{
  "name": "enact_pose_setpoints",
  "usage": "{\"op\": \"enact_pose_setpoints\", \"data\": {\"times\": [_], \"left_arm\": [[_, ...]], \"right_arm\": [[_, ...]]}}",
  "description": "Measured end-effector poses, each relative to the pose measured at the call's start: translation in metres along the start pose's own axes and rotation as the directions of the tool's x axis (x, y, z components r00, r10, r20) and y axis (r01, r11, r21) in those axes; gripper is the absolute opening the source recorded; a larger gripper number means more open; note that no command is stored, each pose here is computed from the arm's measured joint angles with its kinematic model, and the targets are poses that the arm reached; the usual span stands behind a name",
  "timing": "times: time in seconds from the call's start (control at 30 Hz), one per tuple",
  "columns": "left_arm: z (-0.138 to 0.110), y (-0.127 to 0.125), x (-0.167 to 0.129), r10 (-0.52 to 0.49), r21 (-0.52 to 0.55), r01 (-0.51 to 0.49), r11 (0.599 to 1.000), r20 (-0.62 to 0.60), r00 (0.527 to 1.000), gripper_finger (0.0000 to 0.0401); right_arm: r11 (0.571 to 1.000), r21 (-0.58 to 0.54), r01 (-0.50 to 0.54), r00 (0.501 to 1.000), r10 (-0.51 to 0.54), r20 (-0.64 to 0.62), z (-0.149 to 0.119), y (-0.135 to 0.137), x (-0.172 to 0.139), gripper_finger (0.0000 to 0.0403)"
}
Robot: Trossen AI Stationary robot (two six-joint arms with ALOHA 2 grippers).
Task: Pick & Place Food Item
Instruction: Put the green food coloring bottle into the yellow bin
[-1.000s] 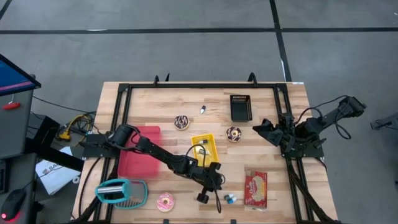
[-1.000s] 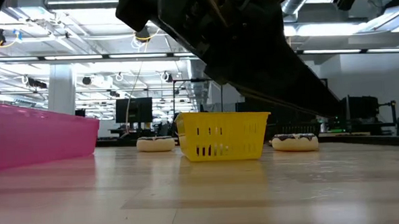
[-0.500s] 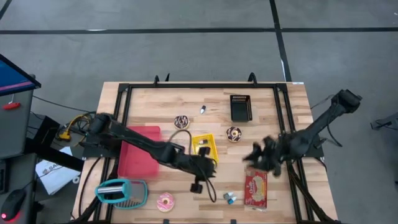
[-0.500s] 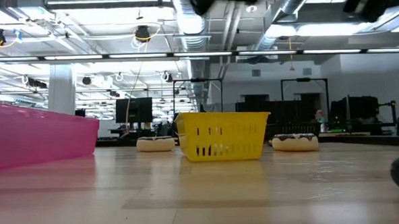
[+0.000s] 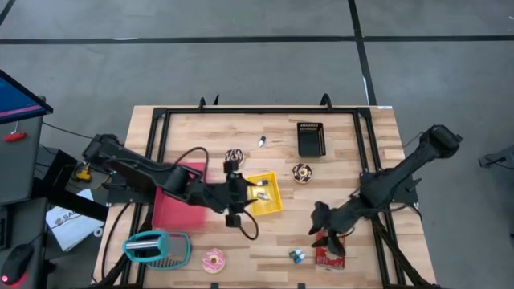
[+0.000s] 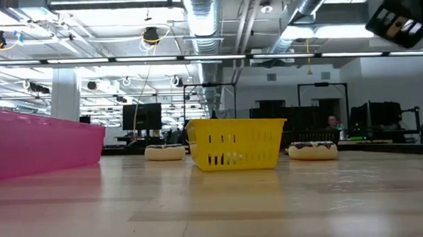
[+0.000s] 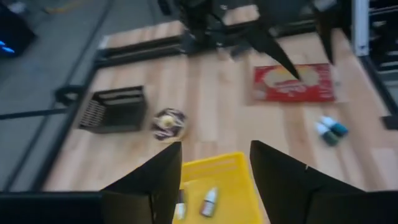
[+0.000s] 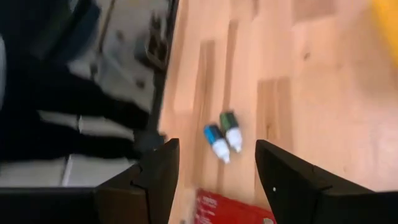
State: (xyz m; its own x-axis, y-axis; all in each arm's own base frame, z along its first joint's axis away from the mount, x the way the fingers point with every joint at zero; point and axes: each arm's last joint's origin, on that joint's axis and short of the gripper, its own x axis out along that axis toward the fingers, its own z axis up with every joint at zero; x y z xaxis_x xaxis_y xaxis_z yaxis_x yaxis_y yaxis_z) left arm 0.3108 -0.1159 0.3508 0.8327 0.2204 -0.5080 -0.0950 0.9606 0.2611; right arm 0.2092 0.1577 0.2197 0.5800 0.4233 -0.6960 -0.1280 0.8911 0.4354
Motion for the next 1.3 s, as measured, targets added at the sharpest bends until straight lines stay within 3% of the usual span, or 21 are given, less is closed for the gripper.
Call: {"op": "enact_pose_setpoints", "data": {"times": [0.27,0.43,0.63,1.3], "left_arm": [[0.0,0.029,-0.044,0.172,-0.031,-0.172,0.985,0.015,0.985,0.0204],[-0.004,0.051,-0.077,0.206,-0.106,-0.202,0.974,0.023,0.978,0.0201],[-0.008,0.063,-0.097,0.207,-0.159,-0.2,0.967,0.033,0.978,0.02],[-0.025,0.052,-0.087,0.184,-0.179,-0.183,0.967,-0.008,0.983,0.0199]], "right_arm": [[0.982,-0.176,0.061,0.98,-0.092,-0.174,0.011,-0.003,0.06,0.0203],[0.955,-0.282,0.096,0.968,-0.155,-0.196,0.012,-0.002,0.084,0.0203],[0.94,-0.323,0.11,0.952,-0.193,-0.237,0.002,-0.003,0.1,0.0203],[0.91,-0.368,0.191,0.95,-0.267,-0.165,-0.004,0.002,0.107,0.0203]]}}
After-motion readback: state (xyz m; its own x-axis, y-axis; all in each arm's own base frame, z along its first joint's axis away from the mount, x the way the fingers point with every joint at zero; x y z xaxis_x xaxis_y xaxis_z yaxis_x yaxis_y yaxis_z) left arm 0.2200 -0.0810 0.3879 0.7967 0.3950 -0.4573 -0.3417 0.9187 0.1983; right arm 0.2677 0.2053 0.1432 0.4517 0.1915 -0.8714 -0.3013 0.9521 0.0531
